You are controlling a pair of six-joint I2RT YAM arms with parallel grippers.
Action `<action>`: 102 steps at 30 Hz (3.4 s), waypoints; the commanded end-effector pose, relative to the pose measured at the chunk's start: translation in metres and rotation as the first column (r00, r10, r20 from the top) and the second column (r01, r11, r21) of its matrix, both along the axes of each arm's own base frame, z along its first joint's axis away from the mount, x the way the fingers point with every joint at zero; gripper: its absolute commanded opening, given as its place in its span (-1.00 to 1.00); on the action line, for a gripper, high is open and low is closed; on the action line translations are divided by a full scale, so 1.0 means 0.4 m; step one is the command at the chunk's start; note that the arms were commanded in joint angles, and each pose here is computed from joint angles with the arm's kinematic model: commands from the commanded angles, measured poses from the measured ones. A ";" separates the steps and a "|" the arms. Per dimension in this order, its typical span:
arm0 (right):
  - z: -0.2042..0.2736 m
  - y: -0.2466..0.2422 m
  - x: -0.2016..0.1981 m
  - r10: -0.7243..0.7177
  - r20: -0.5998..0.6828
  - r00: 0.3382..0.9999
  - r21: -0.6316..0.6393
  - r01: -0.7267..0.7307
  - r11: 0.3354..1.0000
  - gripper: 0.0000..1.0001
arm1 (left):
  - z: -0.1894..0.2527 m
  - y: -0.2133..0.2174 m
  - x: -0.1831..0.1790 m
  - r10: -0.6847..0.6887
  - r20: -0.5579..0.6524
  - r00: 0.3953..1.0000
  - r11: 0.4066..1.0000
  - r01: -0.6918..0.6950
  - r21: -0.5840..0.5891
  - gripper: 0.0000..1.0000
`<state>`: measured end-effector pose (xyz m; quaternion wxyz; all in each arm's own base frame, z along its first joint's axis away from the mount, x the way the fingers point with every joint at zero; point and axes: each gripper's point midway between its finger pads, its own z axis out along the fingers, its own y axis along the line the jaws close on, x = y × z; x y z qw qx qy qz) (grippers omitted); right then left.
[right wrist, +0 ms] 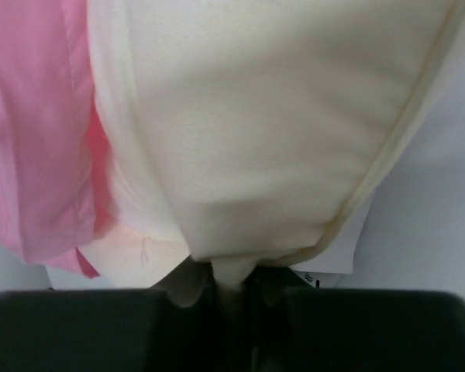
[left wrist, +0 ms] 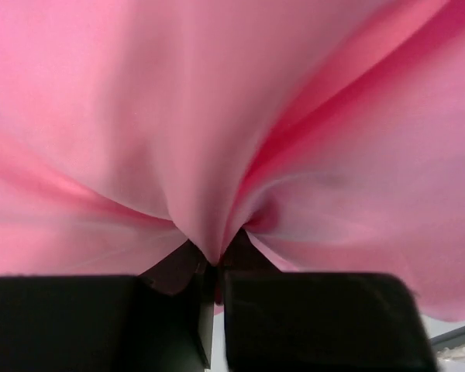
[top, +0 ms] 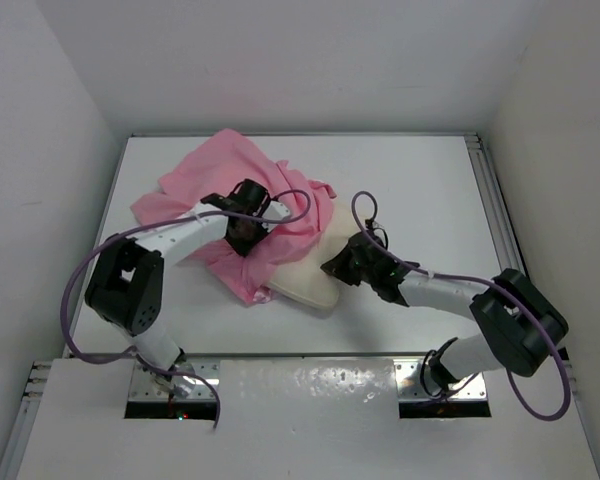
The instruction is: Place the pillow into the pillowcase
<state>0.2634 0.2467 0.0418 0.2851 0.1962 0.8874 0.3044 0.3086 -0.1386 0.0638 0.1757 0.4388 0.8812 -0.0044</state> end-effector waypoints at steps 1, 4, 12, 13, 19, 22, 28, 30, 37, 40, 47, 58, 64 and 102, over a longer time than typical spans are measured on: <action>0.059 0.077 0.011 0.023 0.074 0.997 0.101 -0.031 0.994 -1.00 | 0.030 -0.130 -0.037 -0.129 0.025 0.991 0.984 0.131 -0.123 -1.00; 0.111 0.100 0.023 -0.016 0.151 0.988 0.189 -0.013 0.982 -1.00 | 0.093 -0.180 -0.094 -0.259 0.070 0.963 0.958 0.266 -0.106 -1.00; 0.154 0.112 0.036 -0.113 0.220 0.969 0.247 0.057 0.967 -1.00 | 0.205 -0.245 -0.265 -0.547 0.104 0.831 0.813 0.557 -0.172 -1.00; 0.154 0.115 0.034 -0.114 0.222 0.968 0.252 0.055 0.966 -1.00 | 0.212 -0.257 -0.271 -0.556 0.112 0.824 0.801 0.567 -0.193 -1.00; 0.104 0.078 0.002 -0.103 0.185 0.977 0.195 0.066 0.979 -1.00 | 0.202 -0.268 -0.254 -0.594 0.108 0.797 0.776 0.604 -0.182 -1.00; 0.085 0.060 -0.022 -0.072 0.183 0.981 0.161 0.043 0.986 -1.00 | 0.216 -0.260 -0.240 -0.604 0.103 0.790 0.766 0.611 -0.198 -0.65; 0.081 0.066 -0.059 0.088 0.154 0.984 0.065 -0.099 0.993 -0.69 | 0.342 -0.314 -0.142 -0.526 0.119 0.842 0.808 0.539 -0.239 0.85; 0.094 0.068 -0.057 0.127 0.180 0.975 0.047 -0.137 0.989 -0.14 | 0.396 -0.305 -0.083 -0.452 0.173 0.875 0.839 0.483 -0.251 0.99; 0.091 0.025 -0.084 0.227 0.076 0.971 -0.023 -0.226 0.974 0.66 | 0.318 -0.260 0.097 -0.196 0.148 0.969 0.965 0.218 -0.148 0.99; 0.077 -0.026 -0.091 0.171 0.060 0.983 -0.017 -0.170 0.985 0.74 | 0.269 -0.300 0.143 -0.174 0.133 0.976 0.969 0.194 -0.155 0.99; 0.127 -0.134 0.006 0.021 0.168 0.986 -0.007 -0.021 1.000 0.88 | 0.193 -0.373 0.256 -0.095 0.136 0.986 0.970 0.122 -0.210 0.99; 0.015 -0.084 0.168 0.057 0.006 0.998 0.131 -0.057 0.990 0.57 | 0.053 -0.355 0.195 -0.148 -0.022 0.989 0.975 0.142 -0.169 -0.84; -0.040 -0.041 0.084 0.149 -0.048 0.988 0.096 -0.144 0.985 -0.76 | 0.120 -0.383 0.228 -0.157 0.090 0.983 0.964 0.172 -0.204 -1.00; 0.634 -0.259 0.152 -0.193 0.701 0.686 -0.029 0.299 0.954 -1.00 | 0.916 -0.738 0.120 -0.088 0.700 0.708 0.667 0.564 -0.487 -1.00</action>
